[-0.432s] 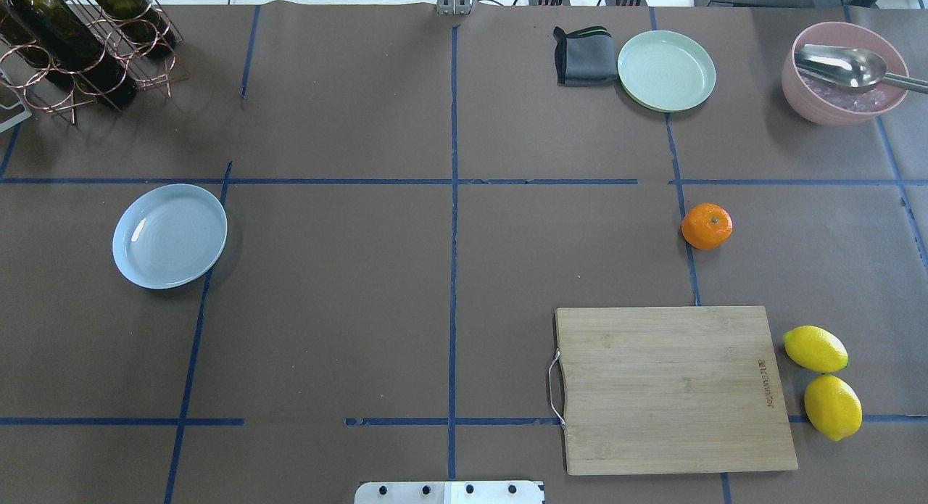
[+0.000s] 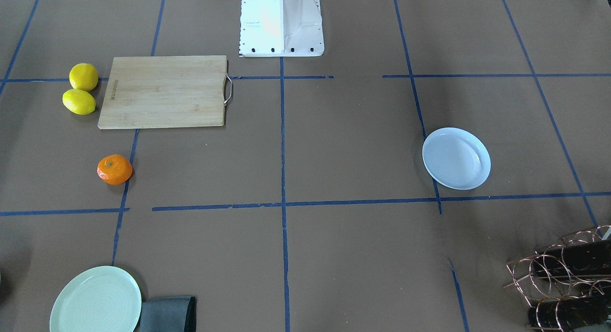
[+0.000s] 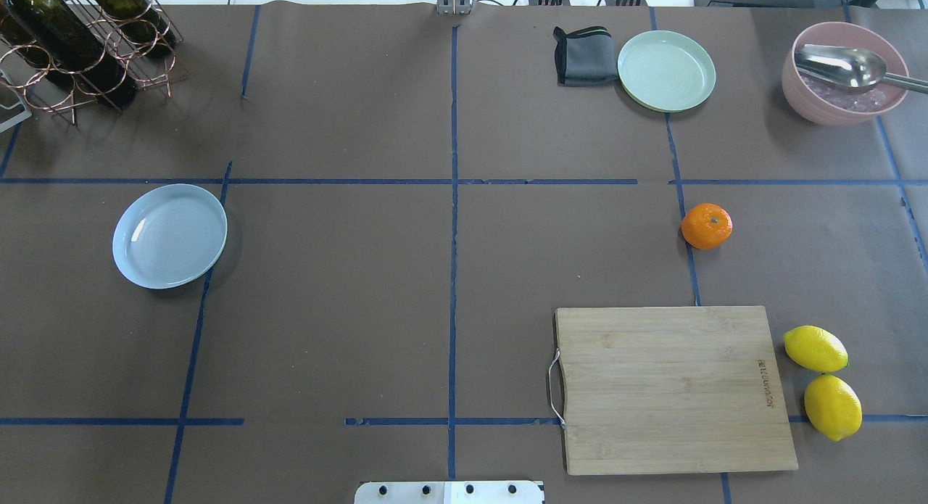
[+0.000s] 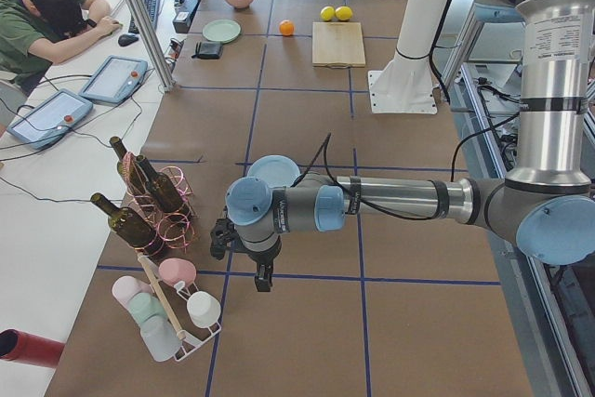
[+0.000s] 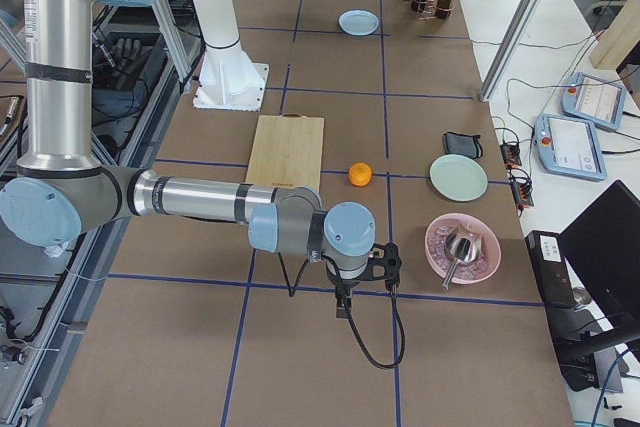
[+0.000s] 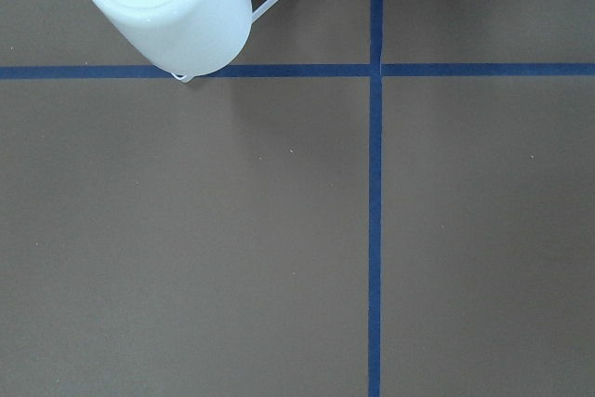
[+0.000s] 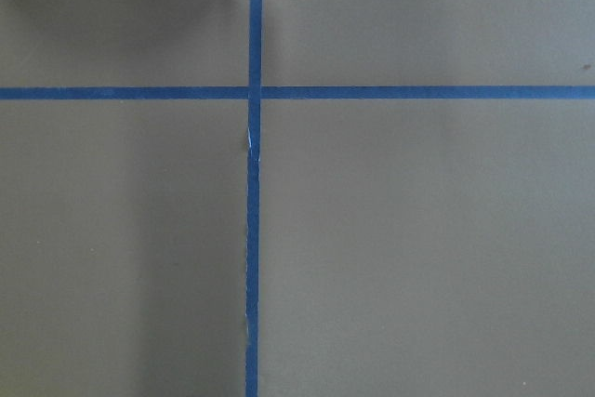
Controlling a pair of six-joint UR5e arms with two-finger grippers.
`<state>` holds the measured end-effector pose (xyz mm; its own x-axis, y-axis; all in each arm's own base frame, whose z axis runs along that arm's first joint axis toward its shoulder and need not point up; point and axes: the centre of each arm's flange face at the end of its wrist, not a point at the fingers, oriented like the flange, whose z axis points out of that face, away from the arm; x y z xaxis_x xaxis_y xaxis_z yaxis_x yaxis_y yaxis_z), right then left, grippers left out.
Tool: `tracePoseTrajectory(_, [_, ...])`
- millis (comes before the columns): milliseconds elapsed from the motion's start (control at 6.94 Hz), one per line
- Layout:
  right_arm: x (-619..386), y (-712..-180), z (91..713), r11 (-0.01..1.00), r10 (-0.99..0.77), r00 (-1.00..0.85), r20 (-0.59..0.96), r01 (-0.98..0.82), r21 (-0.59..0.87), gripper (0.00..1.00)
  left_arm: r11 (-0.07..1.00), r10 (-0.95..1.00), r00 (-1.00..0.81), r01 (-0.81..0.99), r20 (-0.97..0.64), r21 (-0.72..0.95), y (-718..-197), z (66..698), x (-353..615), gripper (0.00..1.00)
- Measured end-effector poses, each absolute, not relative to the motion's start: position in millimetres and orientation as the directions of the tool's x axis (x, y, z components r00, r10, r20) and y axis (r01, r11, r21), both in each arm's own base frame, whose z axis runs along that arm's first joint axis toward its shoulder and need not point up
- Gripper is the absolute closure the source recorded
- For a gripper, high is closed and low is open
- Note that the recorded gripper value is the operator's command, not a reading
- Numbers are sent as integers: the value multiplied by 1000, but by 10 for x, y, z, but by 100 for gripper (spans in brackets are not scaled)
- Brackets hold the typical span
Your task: Pick orange to plate
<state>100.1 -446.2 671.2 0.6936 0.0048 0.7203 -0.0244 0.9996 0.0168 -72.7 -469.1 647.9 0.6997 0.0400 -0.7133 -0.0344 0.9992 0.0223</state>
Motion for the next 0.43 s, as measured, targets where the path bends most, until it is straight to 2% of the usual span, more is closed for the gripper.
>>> tracePoseTrajectory(432, [1006,-4562,6436,997,-35,695,718,-25,73,0,982,158,701,-35,-695,188,-4880,6195,-726,0])
